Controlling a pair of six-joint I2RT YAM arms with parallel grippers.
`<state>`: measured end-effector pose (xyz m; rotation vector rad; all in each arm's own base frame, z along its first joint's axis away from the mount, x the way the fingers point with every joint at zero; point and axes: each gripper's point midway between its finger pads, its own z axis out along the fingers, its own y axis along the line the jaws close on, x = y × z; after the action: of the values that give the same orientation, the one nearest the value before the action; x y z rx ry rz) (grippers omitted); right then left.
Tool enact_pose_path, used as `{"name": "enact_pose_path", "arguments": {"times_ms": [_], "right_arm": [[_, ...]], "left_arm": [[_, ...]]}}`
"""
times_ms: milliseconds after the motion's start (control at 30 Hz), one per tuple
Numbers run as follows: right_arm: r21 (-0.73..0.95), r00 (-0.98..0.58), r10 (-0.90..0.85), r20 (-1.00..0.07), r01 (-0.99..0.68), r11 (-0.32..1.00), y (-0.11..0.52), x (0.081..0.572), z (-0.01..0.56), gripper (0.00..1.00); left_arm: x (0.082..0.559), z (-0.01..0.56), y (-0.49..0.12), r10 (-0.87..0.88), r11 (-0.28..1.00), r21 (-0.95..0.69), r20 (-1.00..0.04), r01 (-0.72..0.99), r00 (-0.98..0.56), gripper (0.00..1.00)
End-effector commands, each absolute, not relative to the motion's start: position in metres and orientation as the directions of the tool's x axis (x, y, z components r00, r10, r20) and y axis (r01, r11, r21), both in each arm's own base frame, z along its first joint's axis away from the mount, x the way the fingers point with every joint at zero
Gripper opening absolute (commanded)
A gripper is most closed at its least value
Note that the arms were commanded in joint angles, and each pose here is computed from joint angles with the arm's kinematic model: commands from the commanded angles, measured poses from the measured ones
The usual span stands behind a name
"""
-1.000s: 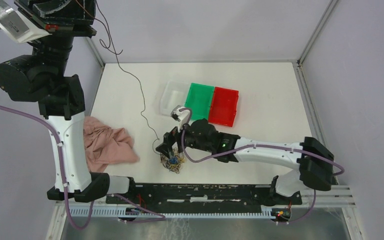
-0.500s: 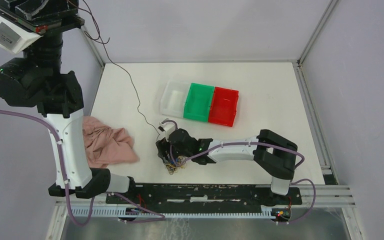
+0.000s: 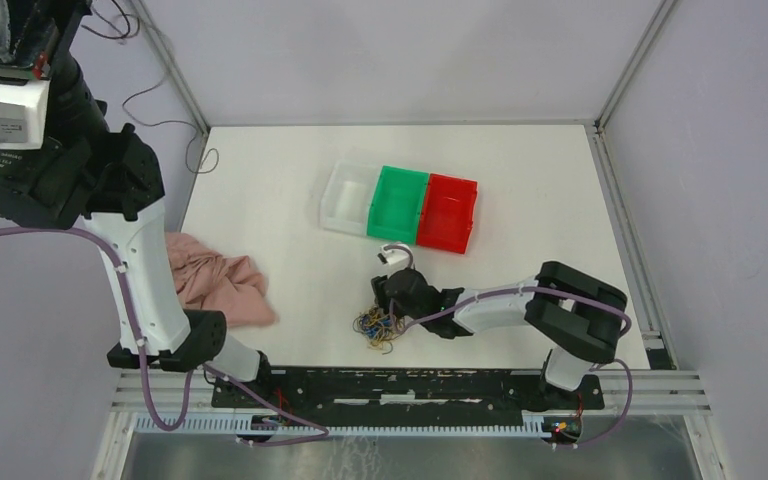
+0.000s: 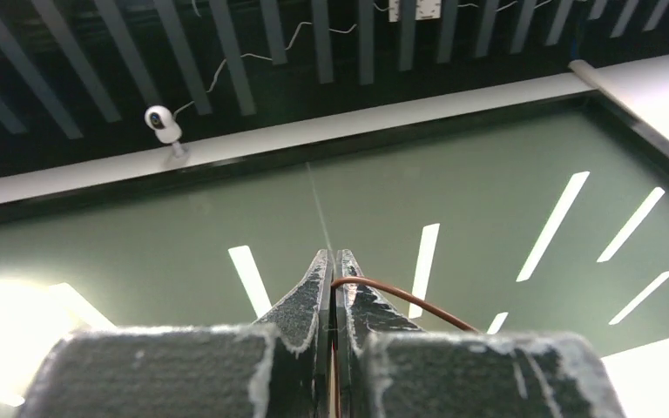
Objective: Untangle the cables
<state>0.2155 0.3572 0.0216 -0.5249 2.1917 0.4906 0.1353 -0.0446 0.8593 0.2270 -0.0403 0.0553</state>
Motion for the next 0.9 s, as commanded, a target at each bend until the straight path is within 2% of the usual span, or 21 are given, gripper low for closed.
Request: {"name": "enact_pose_path", "arguments": {"times_ms": [0, 100, 167, 300, 433, 533, 667, 867], "right_arm": [[0.179, -0.591, -0.117, -0.798, -0.419, 0.89, 0.32, 0.225, 0.023, 0.66], [0.213, -0.554, -0.081, -0.829, -0.446, 0.869, 0.322, 0.227, 0.058, 0.81], [0.235, -0.515, -0.06, -0.855, -0.488, 0.841, 0.333, 0.23, 0.097, 0.88], [0.249, -0.439, -0.056, -0.897, -0.606, 0.756, 0.352, 0.226, 0.175, 0.96], [0.222, -0.387, -0.05, -0.921, -0.625, 0.748, 0.354, 0.235, 0.224, 0.99], [0.276, -0.397, 0.006, -0.918, -0.627, 0.729, 0.354, 0.247, 0.245, 0.99], [0.292, -0.379, 0.013, -0.925, -0.689, 0.663, 0.373, 0.252, 0.267, 0.99], [0.348, -0.437, 0.047, -0.898, -0.642, 0.684, 0.377, 0.289, 0.267, 0.97]], "left_arm": [[0.13, 0.862, -0.037, 0.143, 0.969, 0.197, 0.059, -0.152, 0.988, 0.04], [0.167, 0.838, -0.064, 0.06, 0.941, 0.337, -0.105, -0.021, 0.993, 0.06], [0.183, 0.816, -0.081, 0.012, 0.907, 0.415, -0.203, 0.075, 0.979, 0.06], [0.207, 0.769, -0.107, -0.065, 0.836, 0.484, -0.382, 0.26, 0.922, 0.07], [0.231, 0.727, -0.119, -0.112, 0.795, 0.451, -0.548, 0.405, 0.829, 0.07], [0.247, 0.698, -0.122, -0.145, 0.785, 0.391, -0.638, 0.48, 0.757, 0.06], [0.265, 0.665, -0.127, -0.189, 0.768, 0.31, -0.727, 0.561, 0.66, 0.06], [0.289, 0.628, -0.142, -0.224, 0.752, 0.22, -0.801, 0.621, 0.555, 0.06]]}}
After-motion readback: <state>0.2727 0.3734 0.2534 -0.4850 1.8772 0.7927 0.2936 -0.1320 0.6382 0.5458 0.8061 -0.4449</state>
